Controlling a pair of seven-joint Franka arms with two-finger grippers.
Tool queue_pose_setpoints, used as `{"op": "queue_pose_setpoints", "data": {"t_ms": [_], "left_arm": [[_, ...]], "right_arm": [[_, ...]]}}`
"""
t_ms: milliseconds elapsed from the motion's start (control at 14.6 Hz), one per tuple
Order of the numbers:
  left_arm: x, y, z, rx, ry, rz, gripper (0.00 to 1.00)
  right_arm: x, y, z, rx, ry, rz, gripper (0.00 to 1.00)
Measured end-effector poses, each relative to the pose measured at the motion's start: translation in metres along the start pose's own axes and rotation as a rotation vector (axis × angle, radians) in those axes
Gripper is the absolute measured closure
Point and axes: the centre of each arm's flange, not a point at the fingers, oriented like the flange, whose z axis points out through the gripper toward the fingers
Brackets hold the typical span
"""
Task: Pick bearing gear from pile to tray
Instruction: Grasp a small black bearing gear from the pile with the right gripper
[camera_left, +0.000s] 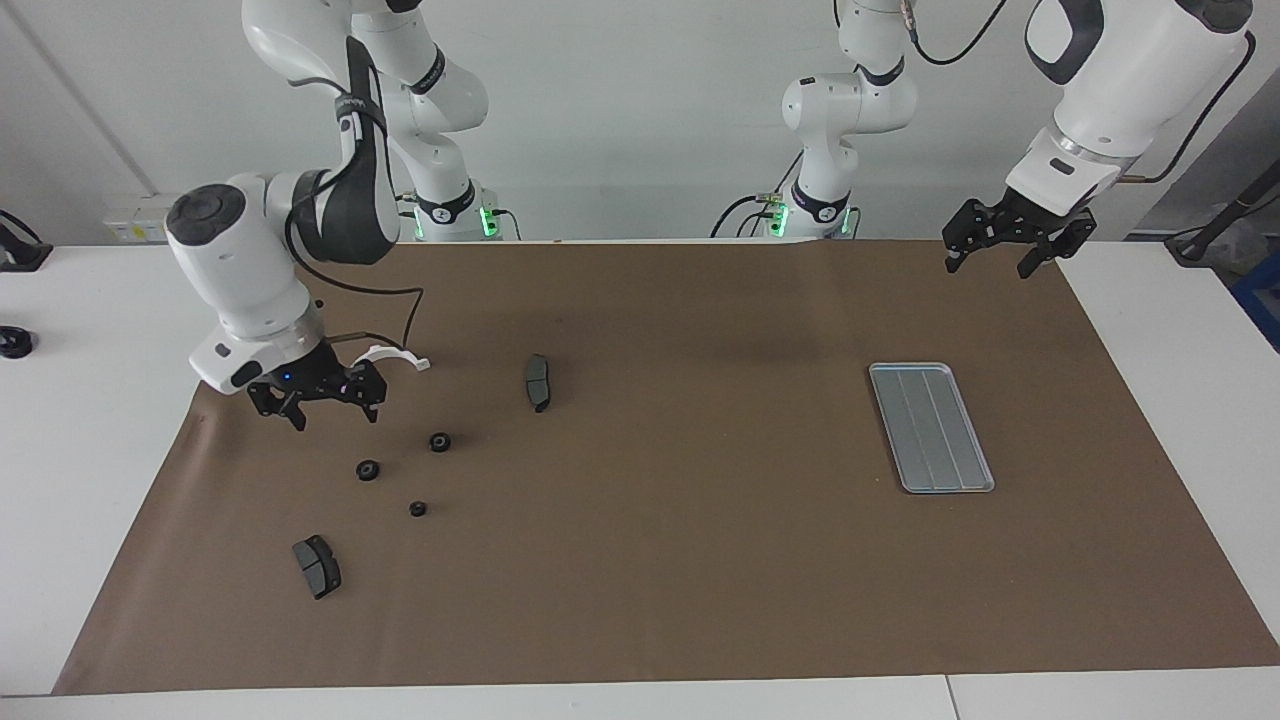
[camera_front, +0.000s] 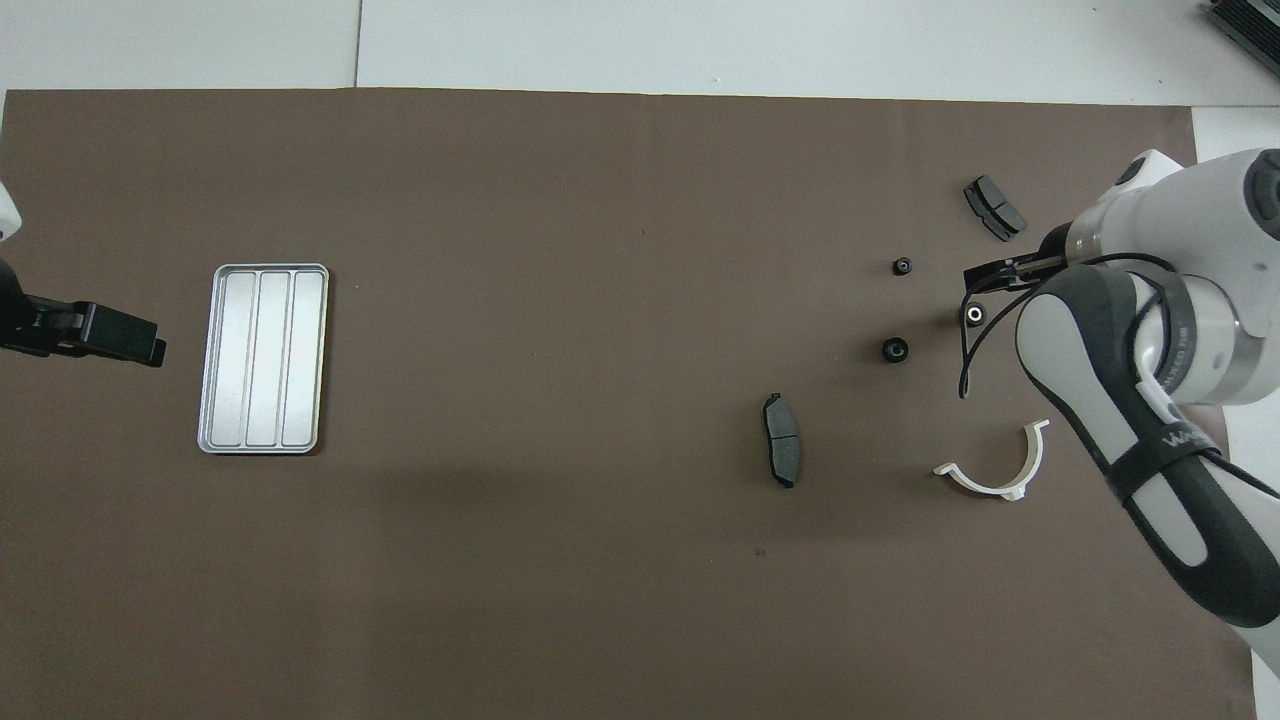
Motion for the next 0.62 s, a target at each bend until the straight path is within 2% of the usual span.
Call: {"op": "queue_pose_setpoints", "data": {"t_ms": [342, 616], "left_arm": [[0.0, 0.0, 0.0, 0.0, 0.0, 0.0, 0.0], [0.0, 0.0, 0.0, 0.0, 0.0, 0.0, 0.0]], "right_arm": [[-0.011, 0.014, 0.061, 0.002, -0.046, -0.065, 0.0], [-0.026, 0.012, 0.085, -0.005, -0.029, -0.081, 0.0]]}}
